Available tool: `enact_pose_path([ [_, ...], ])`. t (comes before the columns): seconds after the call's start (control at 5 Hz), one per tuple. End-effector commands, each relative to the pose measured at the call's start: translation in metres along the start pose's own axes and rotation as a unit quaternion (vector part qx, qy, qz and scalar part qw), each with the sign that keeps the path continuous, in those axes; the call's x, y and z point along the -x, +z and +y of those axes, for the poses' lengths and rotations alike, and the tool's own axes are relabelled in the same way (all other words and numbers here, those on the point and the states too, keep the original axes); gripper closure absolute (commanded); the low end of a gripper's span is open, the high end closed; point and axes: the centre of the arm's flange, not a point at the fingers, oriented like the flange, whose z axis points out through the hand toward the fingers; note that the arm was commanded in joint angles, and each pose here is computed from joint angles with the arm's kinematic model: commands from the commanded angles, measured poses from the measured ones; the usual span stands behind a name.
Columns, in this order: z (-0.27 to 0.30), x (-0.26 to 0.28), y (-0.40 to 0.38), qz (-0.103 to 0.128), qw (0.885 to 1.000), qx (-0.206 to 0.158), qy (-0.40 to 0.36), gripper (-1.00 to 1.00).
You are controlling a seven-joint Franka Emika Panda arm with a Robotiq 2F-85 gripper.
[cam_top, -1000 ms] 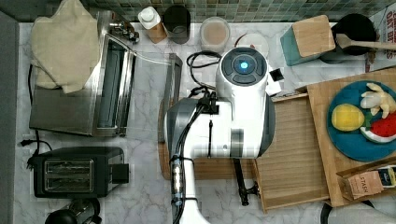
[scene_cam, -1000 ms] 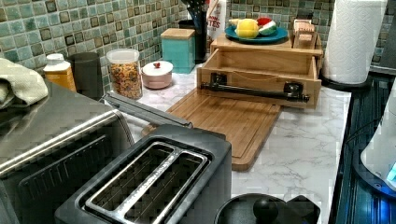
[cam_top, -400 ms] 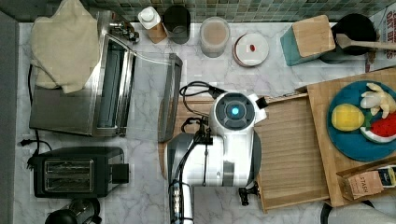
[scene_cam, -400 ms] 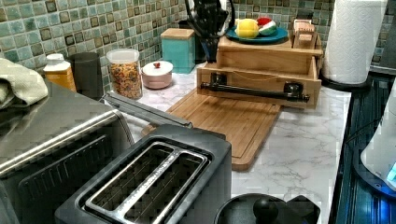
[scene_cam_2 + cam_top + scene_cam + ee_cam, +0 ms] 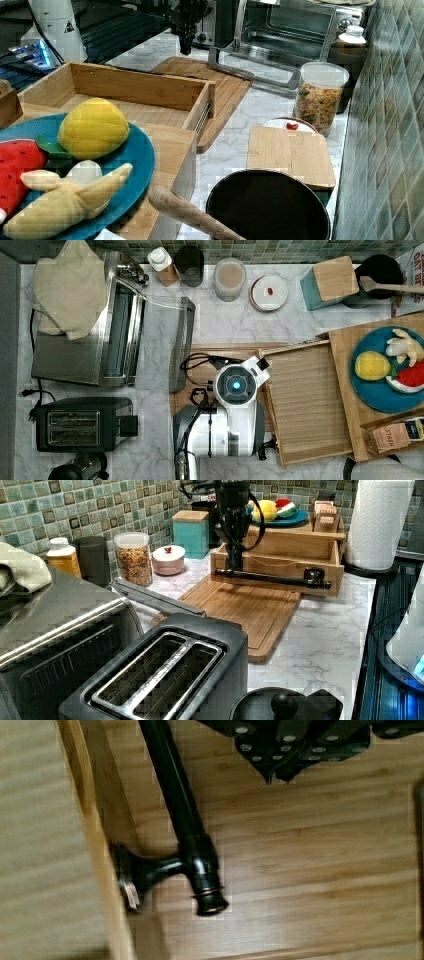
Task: Close the drawer.
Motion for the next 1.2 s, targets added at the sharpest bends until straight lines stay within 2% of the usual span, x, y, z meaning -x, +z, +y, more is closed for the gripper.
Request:
enact_pose_path([
  [0.2, -0.005, 0.02, 0.031, 0.038, 0.988, 0.022, -0.151, 1.0],
  [0.4, 0.0, 0.013, 0.038, 0.004, 0.988, 0.036, -0.151, 1.0],
  [0.6, 0.001, 0.007, 0.043, -0.041, 0.99, 0.047, -0.127, 1.0],
  [0.8, -0.003, 0.016, 0.049, -0.033, 0.993, 0.057, -0.103, 1.0],
  [1.0, 0.0, 0.024, 0.053, -0.01, 0.993, 0.066, -0.097, 1.0],
  [1.2, 0.015, 0.022, 0.056, -0.003, 0.992, 0.067, -0.106, 1.0],
])
